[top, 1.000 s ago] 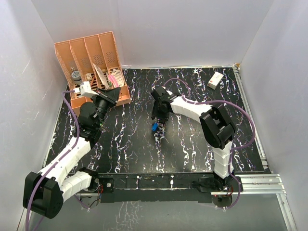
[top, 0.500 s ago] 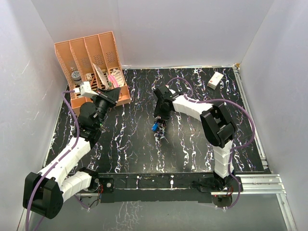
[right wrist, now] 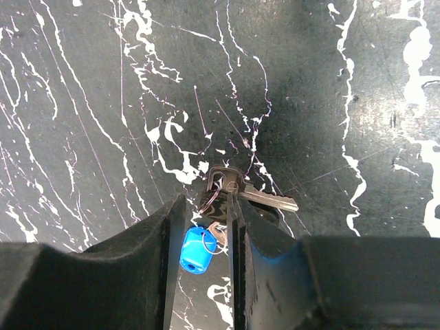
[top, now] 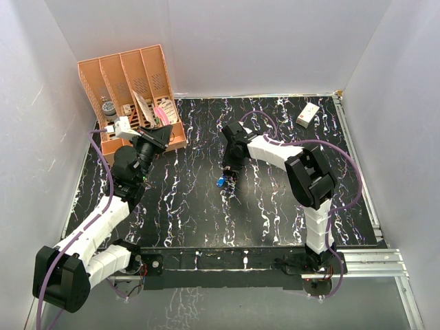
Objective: Put the keys on the keyring
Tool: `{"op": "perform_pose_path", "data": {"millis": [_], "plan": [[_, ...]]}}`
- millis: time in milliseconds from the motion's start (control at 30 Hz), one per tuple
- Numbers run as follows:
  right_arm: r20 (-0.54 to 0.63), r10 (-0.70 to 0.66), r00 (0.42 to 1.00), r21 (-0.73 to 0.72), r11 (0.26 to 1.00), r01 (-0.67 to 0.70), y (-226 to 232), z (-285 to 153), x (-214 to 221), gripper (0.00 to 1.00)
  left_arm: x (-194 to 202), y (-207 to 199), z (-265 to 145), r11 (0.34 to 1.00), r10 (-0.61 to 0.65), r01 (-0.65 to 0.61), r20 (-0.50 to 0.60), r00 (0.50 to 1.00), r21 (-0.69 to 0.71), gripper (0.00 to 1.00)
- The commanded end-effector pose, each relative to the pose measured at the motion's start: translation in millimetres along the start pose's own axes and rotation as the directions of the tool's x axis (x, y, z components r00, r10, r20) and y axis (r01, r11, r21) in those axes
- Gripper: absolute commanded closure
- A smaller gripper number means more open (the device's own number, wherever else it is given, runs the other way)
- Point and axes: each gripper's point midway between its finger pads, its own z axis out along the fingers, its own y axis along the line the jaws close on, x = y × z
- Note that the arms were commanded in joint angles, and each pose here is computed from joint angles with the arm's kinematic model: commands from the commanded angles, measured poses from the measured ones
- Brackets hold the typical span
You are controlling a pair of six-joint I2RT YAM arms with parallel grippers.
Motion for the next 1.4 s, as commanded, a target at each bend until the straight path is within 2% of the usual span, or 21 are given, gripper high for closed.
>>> {"op": "perform_pose_path", "data": {"millis": [0, 233, 567, 867, 933, 1000, 1133, 1233, 1367], "plan": [[0.019, 0.006, 1.000, -0.025, 1.000, -0.006, 8.1, 5.4, -6.8, 0.72, -7.7, -4.9, -1.1, 1.000, 0.019, -0.020, 0.027, 0.999, 0.020, 1.00], [0.017, 0.007, 1.000, -0.024, 1.000, -0.006, 7.8, 6.8, -6.4, 0.75, -7.1, -4.5, -1.1, 1.000, 0.022, -0.022, 0.025, 0.999, 0.020, 1.00], [0.025, 0.007, 1.000, -0.018, 1.000, -0.006, 6.4, 5.3, -7.5, 0.88, -6.4, -4.0, -0.7, 1.000, 0.021, -0.022, 0.023, 1.000, 0.019, 1.00], [0.034, 0.008, 0.999, -0.015, 1.000, -0.008, 6.3, 4.3, -9.4, 0.95, -8.3, -5.7, -0.8, 1.000, 0.023, -0.023, 0.025, 0.999, 0.021, 1.00], [0.041, 0.005, 0.999, -0.012, 1.000, -0.005, 5.9, 3.4, -11.1, 1.00, -8.3, -6.4, -0.7, 0.999, 0.024, -0.025, 0.025, 0.999, 0.023, 1.00], [0.059, -0.010, 0.998, -0.011, 1.000, 0.010, 6.9, 0.4, -16.0, 1.00, -8.8, -6.4, -0.6, 0.999, 0.025, -0.026, 0.025, 0.999, 0.022, 1.00], [0.208, -0.097, 0.973, -0.084, 0.990, 0.116, 28.8, -33.4, -52.0, 1.00, -12.2, -8.7, 1.6, 0.999, 0.034, -0.035, 0.030, 0.999, 0.021, 1.00], [0.352, -0.183, 0.918, -0.126, 0.963, 0.240, 42.9, -70.2, -80.1, 1.00, -14.8, -14.0, 3.4, 0.999, 0.030, -0.031, 0.033, 0.999, 0.034, 1.00], [0.491, -0.204, 0.847, -0.233, 0.906, 0.353, 49.5, -111.8, -100.4, 1.00, -20.4, -25.2, 6.1, 0.998, 0.027, -0.029, 0.035, 0.999, 0.063, 1.00]]}}
